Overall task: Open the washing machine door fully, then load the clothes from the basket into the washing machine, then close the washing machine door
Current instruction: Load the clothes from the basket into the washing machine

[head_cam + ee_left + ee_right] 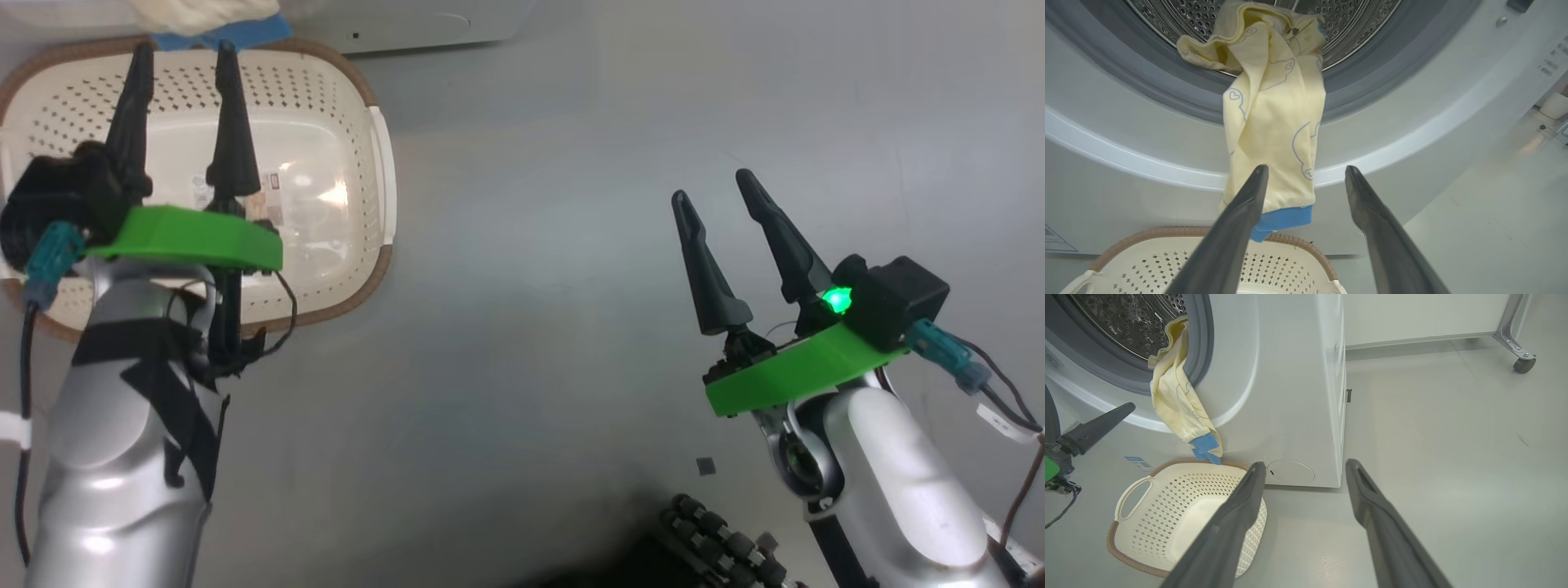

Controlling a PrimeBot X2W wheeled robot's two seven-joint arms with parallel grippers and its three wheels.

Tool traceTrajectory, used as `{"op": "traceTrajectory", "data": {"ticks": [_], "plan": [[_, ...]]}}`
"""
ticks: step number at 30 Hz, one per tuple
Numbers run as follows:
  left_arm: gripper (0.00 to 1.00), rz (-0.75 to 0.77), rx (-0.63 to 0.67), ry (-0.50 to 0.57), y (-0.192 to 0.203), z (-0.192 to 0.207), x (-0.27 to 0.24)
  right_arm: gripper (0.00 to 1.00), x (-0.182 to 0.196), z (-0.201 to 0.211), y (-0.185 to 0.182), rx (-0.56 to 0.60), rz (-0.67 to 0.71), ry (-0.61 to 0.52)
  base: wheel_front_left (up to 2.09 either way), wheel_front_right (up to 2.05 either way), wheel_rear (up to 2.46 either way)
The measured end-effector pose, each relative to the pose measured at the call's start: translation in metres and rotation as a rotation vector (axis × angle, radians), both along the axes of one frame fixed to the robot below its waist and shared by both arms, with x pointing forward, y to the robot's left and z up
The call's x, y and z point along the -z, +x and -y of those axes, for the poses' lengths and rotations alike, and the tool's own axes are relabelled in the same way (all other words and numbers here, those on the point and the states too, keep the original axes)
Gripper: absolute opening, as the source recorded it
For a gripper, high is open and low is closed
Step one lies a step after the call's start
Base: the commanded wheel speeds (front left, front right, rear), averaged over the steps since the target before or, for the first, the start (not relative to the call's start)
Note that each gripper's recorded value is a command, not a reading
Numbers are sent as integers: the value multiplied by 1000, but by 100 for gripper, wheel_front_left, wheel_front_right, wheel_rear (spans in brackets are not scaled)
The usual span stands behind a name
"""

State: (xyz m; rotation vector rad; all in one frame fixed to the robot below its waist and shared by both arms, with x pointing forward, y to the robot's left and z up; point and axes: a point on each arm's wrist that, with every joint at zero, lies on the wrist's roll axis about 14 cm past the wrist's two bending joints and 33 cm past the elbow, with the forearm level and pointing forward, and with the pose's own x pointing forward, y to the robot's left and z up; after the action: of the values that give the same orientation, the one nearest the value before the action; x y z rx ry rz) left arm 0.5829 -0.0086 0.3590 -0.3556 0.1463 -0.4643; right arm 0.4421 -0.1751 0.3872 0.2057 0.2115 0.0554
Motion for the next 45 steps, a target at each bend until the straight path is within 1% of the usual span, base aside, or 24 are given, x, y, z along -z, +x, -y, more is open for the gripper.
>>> {"op": "traceTrajectory", "data": {"ticks": [6, 13, 19, 25, 32, 36, 45], "plan": [[100, -59, 4, -22, 19, 10, 28, 100, 14, 2, 8, -4, -23, -13, 0, 0, 0], [100, -107, -22, -42, 42, 7, 53, 100, 29, 3, 16, -12, -43, -21, 0, 0, 0], [100, -122, -18, -39, 52, 8, 66, 100, 38, 3, 20, -18, -58, -28, 0, 0, 0], [100, -105, -6, -48, 66, 16, 64, 100, 47, 1, 18, -25, -79, -27, 0, 0, 0], [100, -104, -3, -56, 76, 23, 67, 100, 48, -2, 21, -39, -78, -30, 0, 0, 0], [100, -89, -23, -48, 86, 24, 65, 100, 52, 0, 20, -33, -90, -27, 0, 0, 0], [100, -86, -58, -26, 88, 23, 71, 100, 56, 2, 18, -26, -101, -25, 0, 0, 0]]}}
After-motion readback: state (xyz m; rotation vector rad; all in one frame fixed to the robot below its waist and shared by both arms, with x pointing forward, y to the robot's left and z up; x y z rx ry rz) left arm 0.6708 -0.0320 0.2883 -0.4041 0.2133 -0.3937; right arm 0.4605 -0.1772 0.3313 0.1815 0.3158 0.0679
